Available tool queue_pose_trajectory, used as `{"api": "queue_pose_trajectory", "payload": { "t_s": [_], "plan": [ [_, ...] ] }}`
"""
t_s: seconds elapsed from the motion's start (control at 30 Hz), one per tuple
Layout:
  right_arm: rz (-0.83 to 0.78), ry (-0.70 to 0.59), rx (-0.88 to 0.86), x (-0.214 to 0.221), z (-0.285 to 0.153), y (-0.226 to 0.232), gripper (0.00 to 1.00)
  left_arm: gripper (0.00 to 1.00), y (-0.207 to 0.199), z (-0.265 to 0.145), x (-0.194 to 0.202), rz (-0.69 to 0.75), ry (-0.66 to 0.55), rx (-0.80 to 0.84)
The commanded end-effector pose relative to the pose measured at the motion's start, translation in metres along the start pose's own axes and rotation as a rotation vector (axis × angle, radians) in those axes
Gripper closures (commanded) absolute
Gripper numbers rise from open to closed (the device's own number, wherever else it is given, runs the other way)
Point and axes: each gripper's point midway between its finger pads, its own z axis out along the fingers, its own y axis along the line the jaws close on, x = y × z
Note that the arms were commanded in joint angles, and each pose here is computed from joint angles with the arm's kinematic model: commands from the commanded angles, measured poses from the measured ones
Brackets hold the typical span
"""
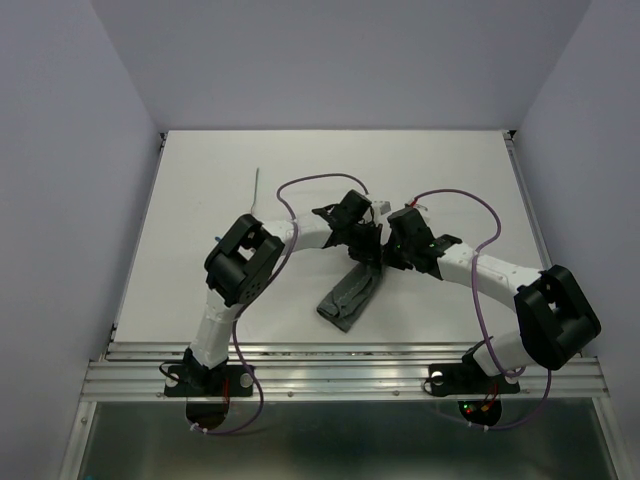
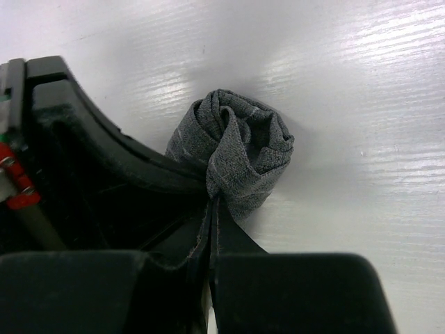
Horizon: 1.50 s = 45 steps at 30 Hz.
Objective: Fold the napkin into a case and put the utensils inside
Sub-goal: Stuff the top corner of the smaller-rectangle-folded napkin into the folded napkin.
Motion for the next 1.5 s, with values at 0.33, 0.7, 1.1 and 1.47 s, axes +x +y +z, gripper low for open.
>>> {"api": "queue_pose_trajectory", "payload": {
  "t_s": [0.33, 0.7, 1.1, 1.47],
  "plan": [
    [0.011, -0.043, -0.043, -0.022, -0.001, -0.004, 0.99, 1.0, -0.026, -0.072, -0.025, 0.075, -0.116, 0.002],
    [0.009, -0.042, -0.068, -0.025, -0.004, 0.003, 0.99, 1.0, 0.015, -0.055, -0.008, 0.033, -0.065, -0.103],
    [0.003, -0.037, -0.081, -0.027, -0.004, 0.008, 0.99, 1.0, 0.015, -0.034, 0.009, 0.026, 0.0, -0.058],
    [-0.021, -0.006, -0.118, -0.025, 0.0, 0.018, 0.99, 1.0, -0.008, -0.019, 0.008, 0.05, 0.015, 0.011]
  ]
}}
